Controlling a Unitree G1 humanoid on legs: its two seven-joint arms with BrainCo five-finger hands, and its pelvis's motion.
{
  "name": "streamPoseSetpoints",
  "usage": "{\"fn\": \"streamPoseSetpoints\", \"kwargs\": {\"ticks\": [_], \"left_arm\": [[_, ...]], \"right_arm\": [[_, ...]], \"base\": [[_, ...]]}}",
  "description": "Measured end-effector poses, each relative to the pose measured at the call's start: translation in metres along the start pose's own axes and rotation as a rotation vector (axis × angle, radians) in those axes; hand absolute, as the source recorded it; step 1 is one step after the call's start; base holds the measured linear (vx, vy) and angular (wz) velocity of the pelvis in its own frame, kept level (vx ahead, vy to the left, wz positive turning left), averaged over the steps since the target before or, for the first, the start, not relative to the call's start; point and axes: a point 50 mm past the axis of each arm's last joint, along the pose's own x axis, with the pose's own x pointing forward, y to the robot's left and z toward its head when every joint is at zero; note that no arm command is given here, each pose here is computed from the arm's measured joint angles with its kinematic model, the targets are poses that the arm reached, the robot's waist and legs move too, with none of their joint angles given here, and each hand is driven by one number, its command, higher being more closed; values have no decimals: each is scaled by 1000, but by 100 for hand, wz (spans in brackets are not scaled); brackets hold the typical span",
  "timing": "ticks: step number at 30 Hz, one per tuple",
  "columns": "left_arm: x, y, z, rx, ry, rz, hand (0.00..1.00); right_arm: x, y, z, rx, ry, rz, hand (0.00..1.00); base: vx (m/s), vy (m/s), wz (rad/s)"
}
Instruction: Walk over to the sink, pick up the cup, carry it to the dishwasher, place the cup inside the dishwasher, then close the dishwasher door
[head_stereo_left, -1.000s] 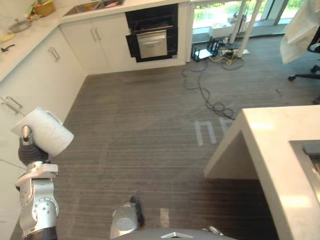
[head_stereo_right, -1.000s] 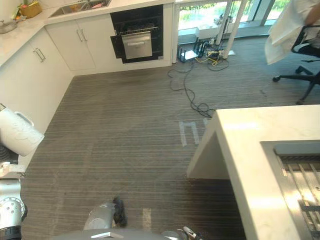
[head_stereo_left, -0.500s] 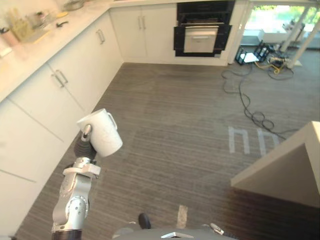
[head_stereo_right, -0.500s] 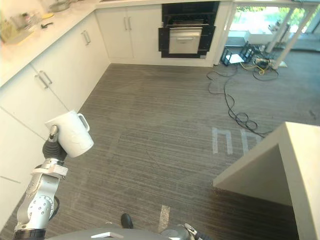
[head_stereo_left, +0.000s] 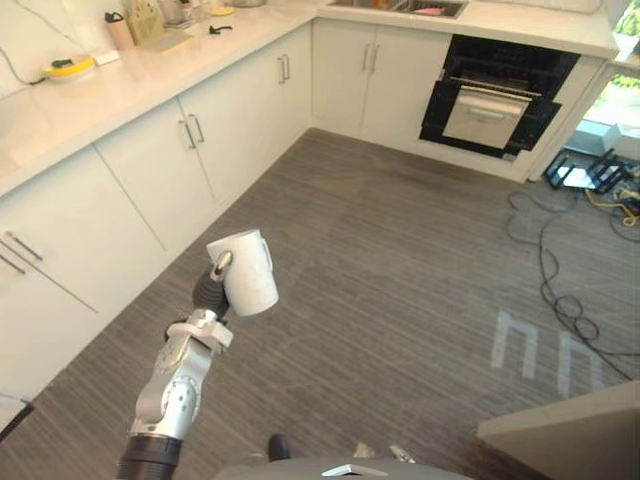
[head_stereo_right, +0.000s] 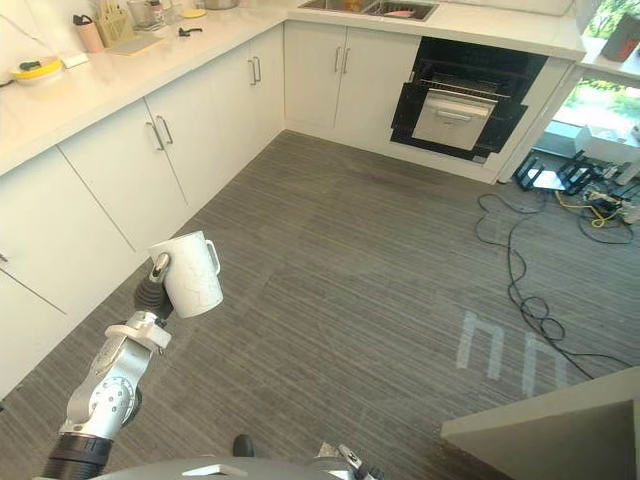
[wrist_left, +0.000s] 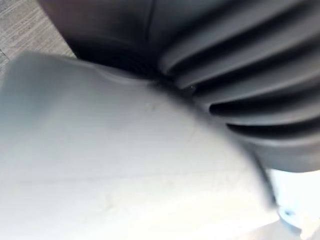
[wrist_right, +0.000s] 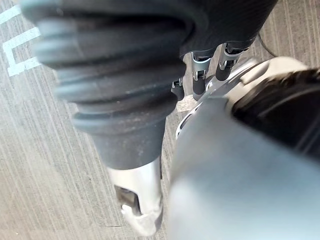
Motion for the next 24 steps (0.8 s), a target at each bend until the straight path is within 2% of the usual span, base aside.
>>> {"fn": "streamPoseSetpoints", "kwargs": {"ticks": [6, 7, 15, 24], "left_arm": [[1, 0, 0, 4, -1, 2, 100], [2, 2, 4, 65, -58, 58, 100], [2, 3, 6, 66, -77, 67, 100], [-10, 27, 23, 42, -211, 307, 100]], "right_arm": [[1, 5, 1, 67, 17, 20, 0], [2, 8, -2, 77, 35, 35, 0], [0, 4, -8, 99, 30, 26, 0], [-5, -11, -22, 299, -59, -18, 0]], "base": [[4, -35, -16], [-10, -12, -8], [0, 0, 0], [-3, 1, 1]]}}
